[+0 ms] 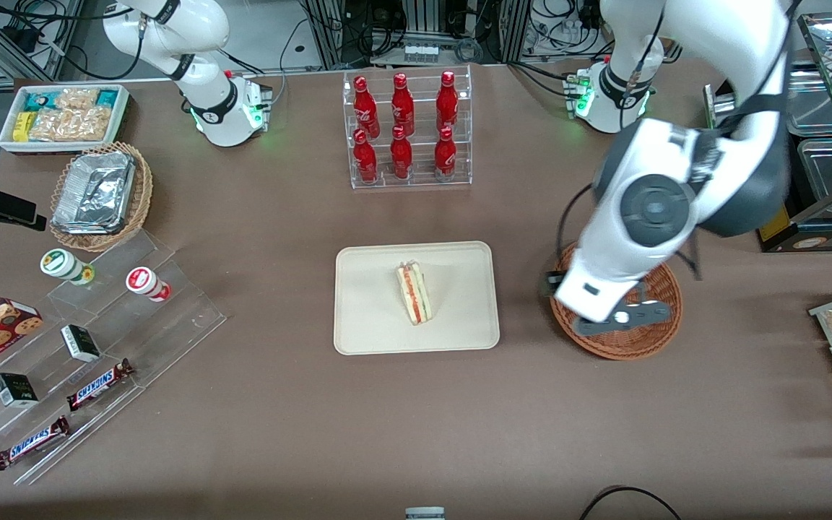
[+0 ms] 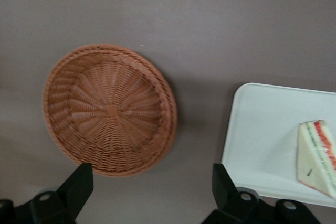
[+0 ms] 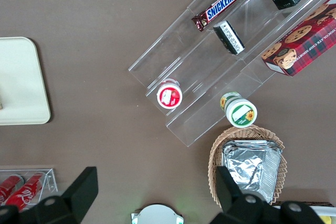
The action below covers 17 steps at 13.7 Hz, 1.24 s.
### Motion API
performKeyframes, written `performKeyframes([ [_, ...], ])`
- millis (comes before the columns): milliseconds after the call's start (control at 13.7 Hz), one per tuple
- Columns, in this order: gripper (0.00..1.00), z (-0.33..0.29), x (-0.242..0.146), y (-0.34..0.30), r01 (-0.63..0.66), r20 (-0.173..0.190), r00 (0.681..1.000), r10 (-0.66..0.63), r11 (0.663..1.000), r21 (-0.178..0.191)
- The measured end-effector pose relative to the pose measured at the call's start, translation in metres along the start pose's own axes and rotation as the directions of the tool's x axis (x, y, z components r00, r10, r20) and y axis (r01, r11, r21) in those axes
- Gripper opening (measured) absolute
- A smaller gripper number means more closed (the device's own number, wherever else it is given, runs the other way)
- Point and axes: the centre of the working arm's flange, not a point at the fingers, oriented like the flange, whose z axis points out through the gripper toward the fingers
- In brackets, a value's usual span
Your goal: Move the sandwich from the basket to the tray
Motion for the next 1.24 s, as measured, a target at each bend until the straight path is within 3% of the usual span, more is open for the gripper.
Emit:
performKeyframes([
  [220,1.00,-0.027,-0.002,-0.057,-0.078,0.024,0.997,0.078,0.997,-0.011],
  [439,1.00,-0.055,-0.009,-0.108,-0.127,0.038,0.991,0.130,0.990,-0.068],
  [732,1.00,-0.095,-0.027,-0.177,-0.214,0.026,0.976,0.218,0.970,-0.119],
  [1244,1.00,-0.138,-0.086,-0.233,-0.238,-0.027,0.971,0.237,0.965,-0.113],
])
